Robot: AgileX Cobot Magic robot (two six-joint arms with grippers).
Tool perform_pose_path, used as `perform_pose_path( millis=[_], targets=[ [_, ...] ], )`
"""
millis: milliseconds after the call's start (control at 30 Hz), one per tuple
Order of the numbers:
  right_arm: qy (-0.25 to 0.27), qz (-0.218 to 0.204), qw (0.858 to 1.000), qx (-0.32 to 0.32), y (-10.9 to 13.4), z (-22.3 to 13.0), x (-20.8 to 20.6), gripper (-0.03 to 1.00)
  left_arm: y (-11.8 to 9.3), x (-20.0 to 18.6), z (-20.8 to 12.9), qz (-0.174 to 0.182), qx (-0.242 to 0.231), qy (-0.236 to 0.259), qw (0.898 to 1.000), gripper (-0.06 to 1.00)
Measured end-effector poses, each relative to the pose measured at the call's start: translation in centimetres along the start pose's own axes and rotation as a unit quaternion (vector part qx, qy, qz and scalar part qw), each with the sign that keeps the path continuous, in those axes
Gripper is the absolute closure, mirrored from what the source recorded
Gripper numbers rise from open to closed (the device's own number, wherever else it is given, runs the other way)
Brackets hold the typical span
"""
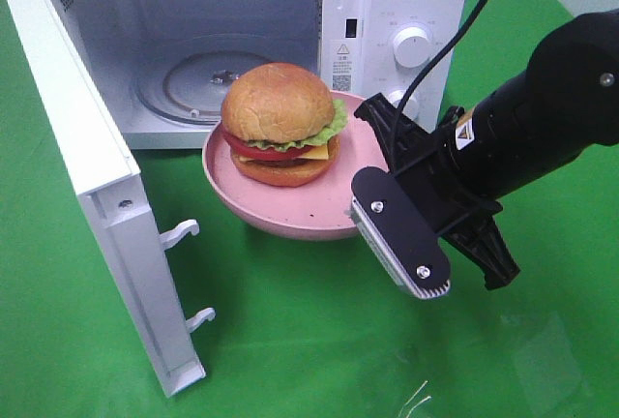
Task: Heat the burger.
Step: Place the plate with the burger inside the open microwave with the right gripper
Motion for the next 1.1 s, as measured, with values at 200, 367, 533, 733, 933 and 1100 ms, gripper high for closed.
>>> perform_pose_path(
  millis=[200, 367, 533, 733, 933, 1100],
  targets=[
    [-0.003, -0.003, 1.0, 0.001, -1.4, 0.3, 0.3, 0.94, 0.0, 0.0, 0.0, 0.0, 0.0, 0.0, 1.0, 0.01],
    [-0.008, -0.004, 1.0, -0.003, -2.7, 1.0, 1.1, 0.94, 0.0, 0.0, 0.0, 0.0, 0.0, 0.0, 1.0, 0.01],
    [-0.008, -0.004, 1.0, -0.002, -3.7, 1.0, 2.0, 0.94, 0.0, 0.0, 0.0, 0.0, 0.0, 0.0, 1.0, 0.01],
    [-0.009, -0.003, 1.0, 0.004, -4.9, 1.0, 2.6, 0.94, 0.0, 0.0, 0.0, 0.0, 0.0, 0.0, 1.0, 0.01],
    [-0.002, -0.008, 1.0, 0.011, -6.4, 0.8, 3.3, 0.94, 0.0, 0.0, 0.0, 0.0, 0.0, 0.0, 1.0, 0.01],
    [0.002, -0.003, 1.0, 0.026, -7.0, 0.7, 3.9, 0.94, 0.0, 0.0, 0.0, 0.0, 0.0, 0.0, 1.0, 0.01]
  ],
)
Point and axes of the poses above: a point on each arm's last joint axis where the gripper is mounted, x pointing out along that axis toward the gripper, y along the wrist's bending axis when the last joint is at zero, z = x × y, the point moved 4 cm from there along x, pointing out along that axis toward the gripper, and after that the axes turned 3 degrees about x, right-handed, at the moved point
